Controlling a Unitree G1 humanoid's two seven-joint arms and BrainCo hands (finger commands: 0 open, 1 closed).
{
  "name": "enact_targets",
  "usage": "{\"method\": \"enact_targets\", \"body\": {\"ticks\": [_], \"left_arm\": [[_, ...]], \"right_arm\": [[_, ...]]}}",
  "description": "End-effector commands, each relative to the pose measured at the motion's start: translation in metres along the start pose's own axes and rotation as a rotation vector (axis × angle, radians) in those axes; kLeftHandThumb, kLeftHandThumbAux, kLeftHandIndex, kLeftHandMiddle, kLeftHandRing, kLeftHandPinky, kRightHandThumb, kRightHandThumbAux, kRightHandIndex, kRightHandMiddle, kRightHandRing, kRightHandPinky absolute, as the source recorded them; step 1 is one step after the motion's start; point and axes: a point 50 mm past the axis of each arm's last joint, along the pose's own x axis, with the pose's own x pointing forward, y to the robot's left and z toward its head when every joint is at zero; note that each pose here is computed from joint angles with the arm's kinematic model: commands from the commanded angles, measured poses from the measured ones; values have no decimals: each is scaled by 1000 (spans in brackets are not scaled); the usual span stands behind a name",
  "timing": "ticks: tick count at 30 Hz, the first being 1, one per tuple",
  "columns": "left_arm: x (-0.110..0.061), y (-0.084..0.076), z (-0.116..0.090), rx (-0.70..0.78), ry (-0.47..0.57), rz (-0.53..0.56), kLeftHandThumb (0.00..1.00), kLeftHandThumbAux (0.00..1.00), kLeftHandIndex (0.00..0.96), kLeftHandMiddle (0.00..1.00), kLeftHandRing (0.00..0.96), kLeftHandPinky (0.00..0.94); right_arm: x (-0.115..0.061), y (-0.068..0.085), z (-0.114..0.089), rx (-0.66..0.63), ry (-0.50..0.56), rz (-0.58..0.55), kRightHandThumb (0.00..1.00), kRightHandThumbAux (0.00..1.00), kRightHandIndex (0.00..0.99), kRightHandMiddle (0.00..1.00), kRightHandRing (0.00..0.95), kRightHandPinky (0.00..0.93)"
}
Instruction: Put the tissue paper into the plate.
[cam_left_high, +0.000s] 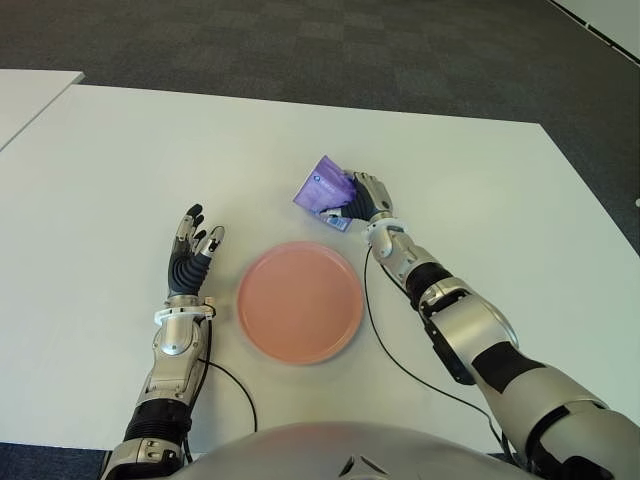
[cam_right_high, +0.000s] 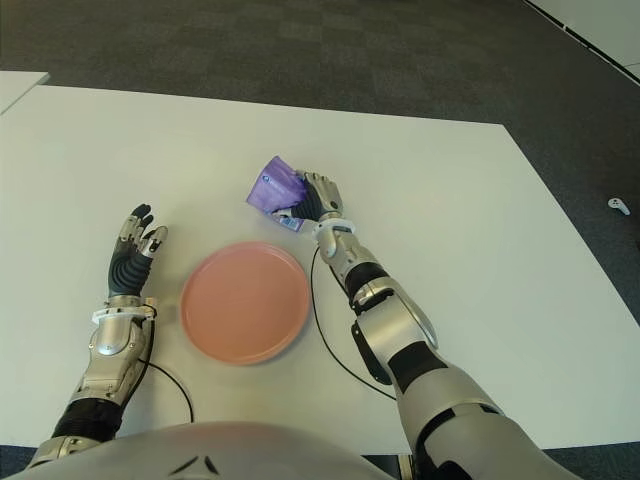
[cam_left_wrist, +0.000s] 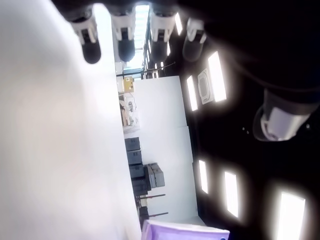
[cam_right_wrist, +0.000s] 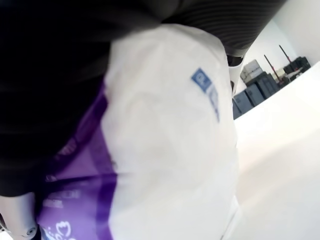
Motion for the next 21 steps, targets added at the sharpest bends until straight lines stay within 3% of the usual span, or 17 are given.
{"method": "enact_targets", "body": {"ticks": [1, 3, 7, 12, 16, 21], "left_arm": [[-20, 1, -22, 14, 115, -20, 0, 443, 0, 0, 0, 0], [-20, 1, -22, 15, 116, -19, 0, 445, 0, 0, 0, 0], [-20, 1, -22, 13, 120, -18, 0, 449, 0, 0, 0, 0], [-20, 1, -22, 9, 122, -20, 0, 454, 0, 0, 0, 0], [-20, 2, -21, 13, 120, -26, 0, 455, 0, 0, 0, 0], [-20, 3, -22, 13, 120, -33, 0, 456, 0, 0, 0, 0]], "right_arm": [[19, -47, 22, 42, -118, -162, 858, 676, 402, 536, 847, 756], [21, -66, 33, 59, -169, -232, 857, 677, 401, 533, 846, 775], [17, -82, 44, 89, -215, -301, 857, 677, 400, 531, 849, 804], [0, -117, 70, 139, -354, -410, 858, 675, 408, 535, 869, 840], [-9, -129, 83, 166, -435, -430, 858, 674, 411, 537, 877, 850], [-21, -128, 95, 225, -509, -421, 858, 674, 410, 537, 873, 845]]}}
